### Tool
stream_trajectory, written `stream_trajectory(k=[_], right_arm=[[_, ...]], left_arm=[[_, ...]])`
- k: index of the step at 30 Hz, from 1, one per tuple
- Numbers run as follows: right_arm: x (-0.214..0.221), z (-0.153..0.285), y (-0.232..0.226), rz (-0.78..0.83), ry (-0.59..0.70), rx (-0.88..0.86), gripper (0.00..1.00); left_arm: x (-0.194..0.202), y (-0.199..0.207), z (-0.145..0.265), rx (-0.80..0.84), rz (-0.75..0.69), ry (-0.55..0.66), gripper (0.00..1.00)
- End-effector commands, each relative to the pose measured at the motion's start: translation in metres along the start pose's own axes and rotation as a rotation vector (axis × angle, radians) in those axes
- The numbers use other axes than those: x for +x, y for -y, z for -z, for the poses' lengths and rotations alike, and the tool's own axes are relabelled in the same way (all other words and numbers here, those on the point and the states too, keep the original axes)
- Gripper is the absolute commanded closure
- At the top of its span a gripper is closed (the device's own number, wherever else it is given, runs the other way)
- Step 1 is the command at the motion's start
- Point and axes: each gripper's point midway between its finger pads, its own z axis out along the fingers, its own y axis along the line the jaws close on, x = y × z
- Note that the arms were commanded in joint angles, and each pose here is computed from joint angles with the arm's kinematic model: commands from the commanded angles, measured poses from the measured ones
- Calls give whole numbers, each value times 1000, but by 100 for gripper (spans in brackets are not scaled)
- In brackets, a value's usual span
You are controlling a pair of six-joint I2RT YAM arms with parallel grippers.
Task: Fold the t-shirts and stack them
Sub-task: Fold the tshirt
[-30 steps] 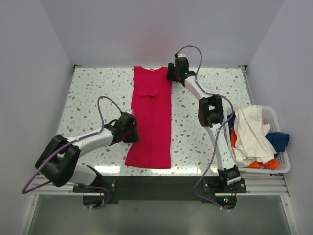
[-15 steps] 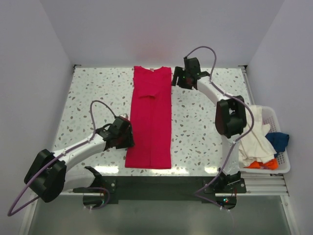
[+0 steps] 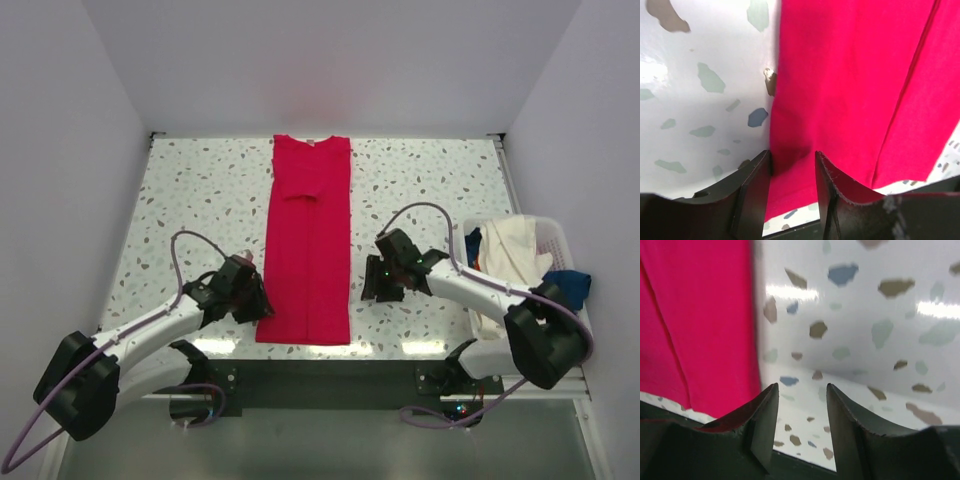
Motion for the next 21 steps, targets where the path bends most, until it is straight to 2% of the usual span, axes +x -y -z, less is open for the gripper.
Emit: stream_trajectory(k=[1,9,15,21], right_arm=[[22,17,-11,-70,-30,-58,54],[64,18,-37,-83,-174,-174,54],[90,7,-40,-51,-243,-150,54],[98,11,-23,-20,-251,-92,54]], left_arm=[[40,-23,-2,-56,74,-132,56],[45,-29,4,-90,78,-148,57],[57,-26,3,-66,74,-179,59],[73,-13,-1,-41,61,-197,60]])
